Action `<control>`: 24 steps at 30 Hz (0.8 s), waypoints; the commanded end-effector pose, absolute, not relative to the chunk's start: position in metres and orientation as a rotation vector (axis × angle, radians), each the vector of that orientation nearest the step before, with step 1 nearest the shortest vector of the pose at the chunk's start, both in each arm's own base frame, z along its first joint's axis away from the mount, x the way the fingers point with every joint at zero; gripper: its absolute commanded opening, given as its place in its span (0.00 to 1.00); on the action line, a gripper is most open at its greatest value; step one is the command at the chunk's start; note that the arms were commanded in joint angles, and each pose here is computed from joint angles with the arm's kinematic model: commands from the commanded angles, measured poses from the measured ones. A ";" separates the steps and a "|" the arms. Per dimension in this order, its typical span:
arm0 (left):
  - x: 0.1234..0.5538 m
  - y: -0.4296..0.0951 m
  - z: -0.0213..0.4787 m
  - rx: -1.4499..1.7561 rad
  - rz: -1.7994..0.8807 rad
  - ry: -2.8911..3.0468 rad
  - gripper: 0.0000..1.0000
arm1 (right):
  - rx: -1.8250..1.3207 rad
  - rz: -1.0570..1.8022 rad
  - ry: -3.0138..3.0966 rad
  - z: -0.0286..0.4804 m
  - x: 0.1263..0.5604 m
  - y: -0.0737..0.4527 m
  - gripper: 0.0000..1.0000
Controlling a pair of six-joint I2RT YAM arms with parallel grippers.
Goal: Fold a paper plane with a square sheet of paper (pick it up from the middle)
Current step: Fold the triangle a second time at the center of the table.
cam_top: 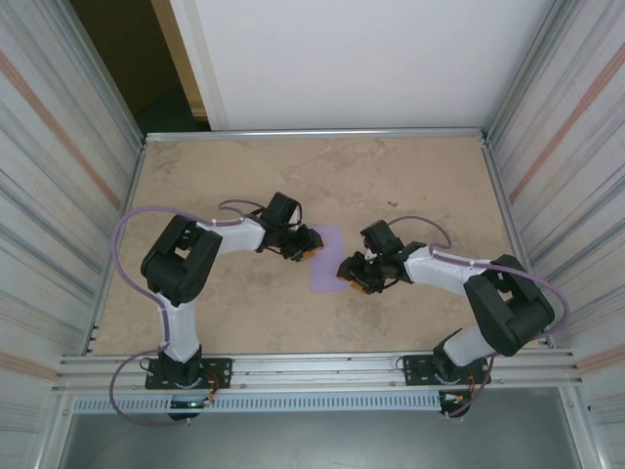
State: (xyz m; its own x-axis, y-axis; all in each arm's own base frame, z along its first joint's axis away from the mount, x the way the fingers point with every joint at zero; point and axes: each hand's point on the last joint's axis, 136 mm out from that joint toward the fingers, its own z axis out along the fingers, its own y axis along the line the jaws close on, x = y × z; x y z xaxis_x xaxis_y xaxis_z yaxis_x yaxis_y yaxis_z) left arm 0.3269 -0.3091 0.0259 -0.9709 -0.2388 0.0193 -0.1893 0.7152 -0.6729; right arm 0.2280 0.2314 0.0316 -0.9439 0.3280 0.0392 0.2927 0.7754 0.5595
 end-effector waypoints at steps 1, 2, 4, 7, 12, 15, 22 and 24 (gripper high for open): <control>0.299 -0.285 -0.014 -0.511 -0.950 3.025 0.33 | 0.509 0.860 2.934 0.025 0.226 0.232 0.43; 0.299 -0.284 -0.014 -0.515 -0.955 3.027 0.33 | 0.500 0.851 2.943 0.023 0.225 0.232 0.42; 0.299 -0.284 -0.015 -0.526 -0.962 3.031 0.33 | 0.487 0.844 2.950 0.021 0.224 0.234 0.41; 0.298 -0.283 -0.017 -0.533 -0.966 3.040 0.33 | 0.470 0.849 2.960 0.019 0.221 0.237 0.39; 0.296 -0.282 -0.020 -0.546 -0.959 3.052 0.31 | 0.436 0.852 2.965 0.019 0.219 0.241 0.34; 0.295 -0.280 -0.022 -0.556 -0.956 3.054 0.31 | 0.413 0.850 2.964 0.020 0.219 0.243 0.34; 0.295 -0.281 -0.020 -0.553 -0.971 3.051 0.30 | 0.380 0.843 2.968 0.022 0.220 0.247 0.34; 0.295 -0.281 -0.020 -0.550 -0.970 3.050 0.30 | 0.375 0.847 2.961 0.023 0.221 0.248 0.34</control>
State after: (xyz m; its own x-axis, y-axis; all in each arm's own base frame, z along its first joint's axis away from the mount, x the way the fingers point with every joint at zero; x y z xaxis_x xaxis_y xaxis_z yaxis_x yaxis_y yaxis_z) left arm 0.3269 -0.3075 0.0254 -0.9673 -0.2435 0.0704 -0.2239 0.6905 -0.6878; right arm 0.2229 0.2428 0.0226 -0.9610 0.2751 0.0296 0.2484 0.8106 0.5303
